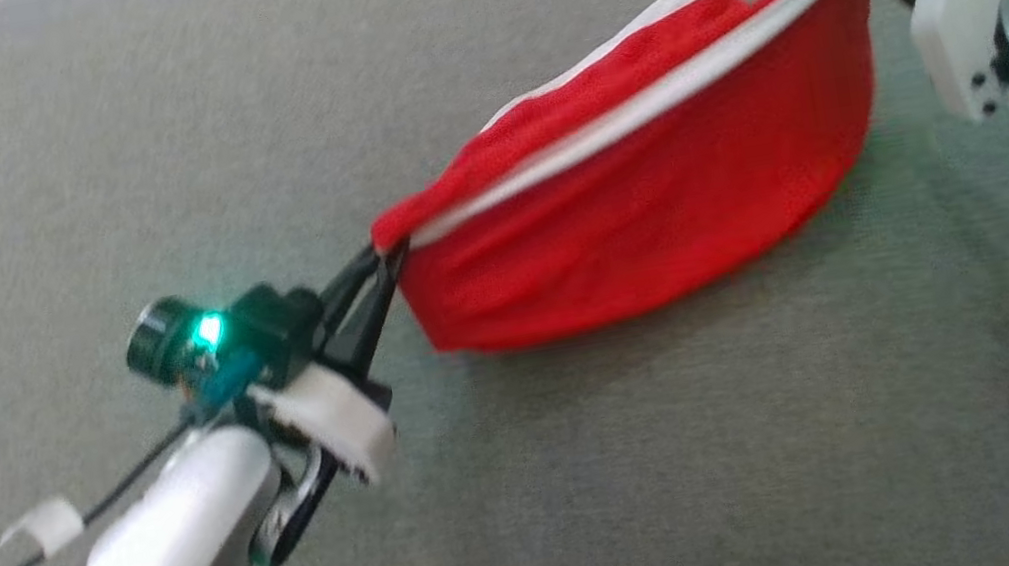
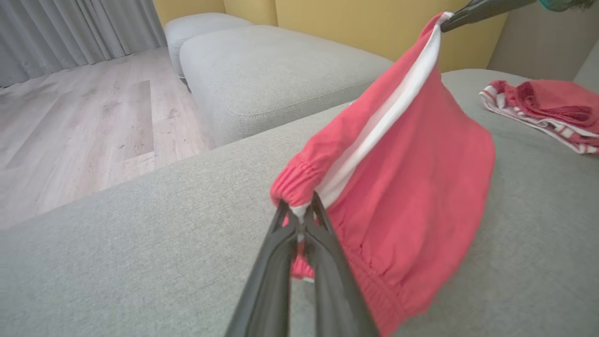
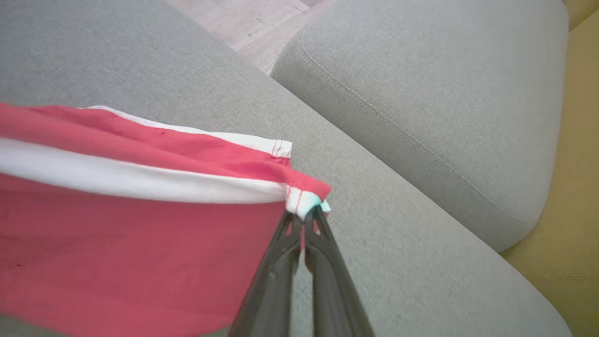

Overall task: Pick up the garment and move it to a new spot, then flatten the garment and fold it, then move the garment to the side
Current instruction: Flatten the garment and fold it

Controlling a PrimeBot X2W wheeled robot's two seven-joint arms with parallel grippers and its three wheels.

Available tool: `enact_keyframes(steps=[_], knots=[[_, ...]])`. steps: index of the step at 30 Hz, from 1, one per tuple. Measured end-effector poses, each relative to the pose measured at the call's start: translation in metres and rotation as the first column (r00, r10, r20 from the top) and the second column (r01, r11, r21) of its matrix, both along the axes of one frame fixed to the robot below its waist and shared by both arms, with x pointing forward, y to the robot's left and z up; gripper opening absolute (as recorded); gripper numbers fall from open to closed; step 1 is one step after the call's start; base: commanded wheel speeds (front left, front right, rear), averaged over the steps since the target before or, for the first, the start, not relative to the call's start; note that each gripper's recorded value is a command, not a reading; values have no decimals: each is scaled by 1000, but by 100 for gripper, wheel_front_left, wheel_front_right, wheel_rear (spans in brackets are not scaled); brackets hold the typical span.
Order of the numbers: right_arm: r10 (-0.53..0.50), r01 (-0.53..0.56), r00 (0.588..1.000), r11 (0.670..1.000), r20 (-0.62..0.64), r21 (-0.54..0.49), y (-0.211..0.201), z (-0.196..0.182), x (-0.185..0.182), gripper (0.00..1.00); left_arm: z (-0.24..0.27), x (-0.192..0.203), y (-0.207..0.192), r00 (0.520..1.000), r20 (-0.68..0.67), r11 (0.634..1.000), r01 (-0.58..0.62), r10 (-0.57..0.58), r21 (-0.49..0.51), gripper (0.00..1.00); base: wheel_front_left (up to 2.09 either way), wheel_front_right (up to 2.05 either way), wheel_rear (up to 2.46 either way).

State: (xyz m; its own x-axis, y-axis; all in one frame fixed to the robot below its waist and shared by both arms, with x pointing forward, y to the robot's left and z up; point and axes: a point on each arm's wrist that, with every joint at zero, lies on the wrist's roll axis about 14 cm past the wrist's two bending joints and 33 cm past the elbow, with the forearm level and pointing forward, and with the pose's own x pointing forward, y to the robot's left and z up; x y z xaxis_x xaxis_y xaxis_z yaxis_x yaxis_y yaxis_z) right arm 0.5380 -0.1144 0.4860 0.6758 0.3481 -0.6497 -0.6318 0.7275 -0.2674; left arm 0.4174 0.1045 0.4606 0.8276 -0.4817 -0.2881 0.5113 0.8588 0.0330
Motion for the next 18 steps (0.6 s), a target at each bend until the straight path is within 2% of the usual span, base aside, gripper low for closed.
enact_keyframes(steps=[6, 18], knots=[[38, -39, 999, 999, -34, -33, 23, -33, 32, 0, -14, 26, 15, 999, -20, 999, -44, 45, 24, 0, 0, 0, 0], [81, -85, 993, 995, -87, -47, 47, -83, 58, 0, -50, 44, 33, 993, -86, 996, -77, 82, 54, 0, 0, 0, 0]])
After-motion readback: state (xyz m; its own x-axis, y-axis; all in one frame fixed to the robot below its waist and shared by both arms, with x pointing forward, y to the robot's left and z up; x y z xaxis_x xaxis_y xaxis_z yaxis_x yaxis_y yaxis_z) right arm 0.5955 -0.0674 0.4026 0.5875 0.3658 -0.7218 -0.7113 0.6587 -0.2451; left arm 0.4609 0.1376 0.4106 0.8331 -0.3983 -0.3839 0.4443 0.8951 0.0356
